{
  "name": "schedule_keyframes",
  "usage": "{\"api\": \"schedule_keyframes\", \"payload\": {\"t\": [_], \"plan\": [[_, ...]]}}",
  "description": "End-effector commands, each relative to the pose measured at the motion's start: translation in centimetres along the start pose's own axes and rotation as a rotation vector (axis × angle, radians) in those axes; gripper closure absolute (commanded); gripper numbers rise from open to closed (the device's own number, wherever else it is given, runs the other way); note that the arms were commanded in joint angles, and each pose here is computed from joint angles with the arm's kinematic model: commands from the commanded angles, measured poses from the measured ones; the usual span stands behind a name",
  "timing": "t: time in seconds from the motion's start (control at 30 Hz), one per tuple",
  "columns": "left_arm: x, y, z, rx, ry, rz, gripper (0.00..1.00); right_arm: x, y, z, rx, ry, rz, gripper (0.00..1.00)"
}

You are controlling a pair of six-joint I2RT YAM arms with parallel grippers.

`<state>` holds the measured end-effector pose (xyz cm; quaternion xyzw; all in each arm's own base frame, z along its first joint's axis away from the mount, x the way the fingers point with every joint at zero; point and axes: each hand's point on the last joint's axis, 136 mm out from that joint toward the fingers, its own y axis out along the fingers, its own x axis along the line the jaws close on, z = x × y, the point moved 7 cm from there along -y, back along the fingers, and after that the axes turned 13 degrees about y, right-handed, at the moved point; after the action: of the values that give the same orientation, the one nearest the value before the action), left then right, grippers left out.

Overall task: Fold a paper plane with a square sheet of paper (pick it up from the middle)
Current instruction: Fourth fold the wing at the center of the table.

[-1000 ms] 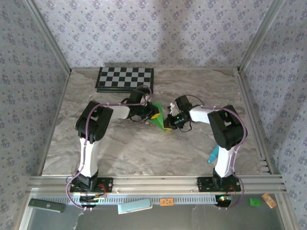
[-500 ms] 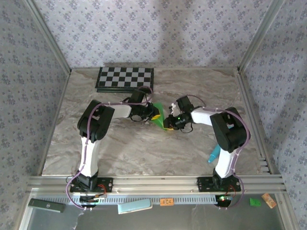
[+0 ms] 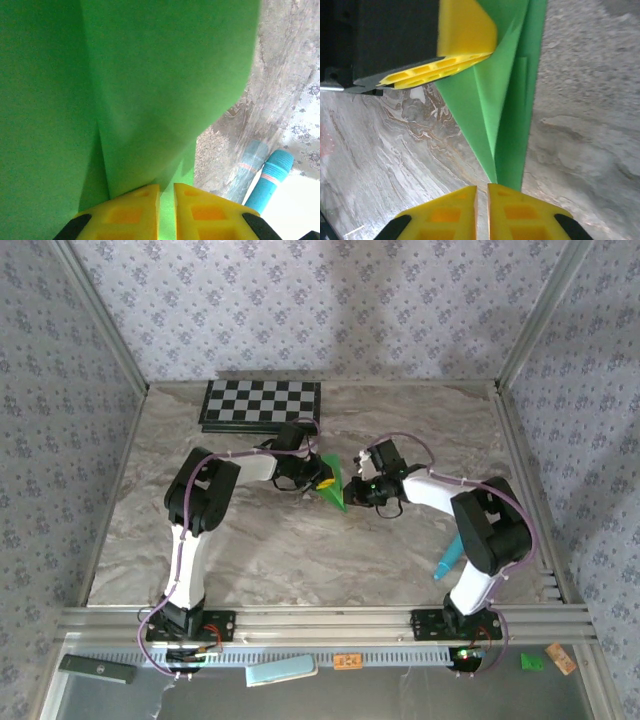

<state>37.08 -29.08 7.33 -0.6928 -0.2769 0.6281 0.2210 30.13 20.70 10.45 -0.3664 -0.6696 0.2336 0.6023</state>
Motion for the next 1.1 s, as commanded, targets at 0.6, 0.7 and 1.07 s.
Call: {"api": "schedule_keyframes", "payload": {"t": [0.6,0.7,1.07], "plan": [[5.0,2.0,2.7,0.107,-0.135,-0.228,0.85,-0.6,2.9,-0.6,0.037,0.0,0.108,0.9],[5.1,2.1,2.7,0.109,-0.138,-0.23,0.85,-0.8,2.8,-0.5,0.039,0.004,0.123,0.9],[5.1,2.0,2.6,0.11,-0.142,-0.238,0.85,-1.3,3.0,-0.3,0.059,0.019,0.143,0.9]]}}
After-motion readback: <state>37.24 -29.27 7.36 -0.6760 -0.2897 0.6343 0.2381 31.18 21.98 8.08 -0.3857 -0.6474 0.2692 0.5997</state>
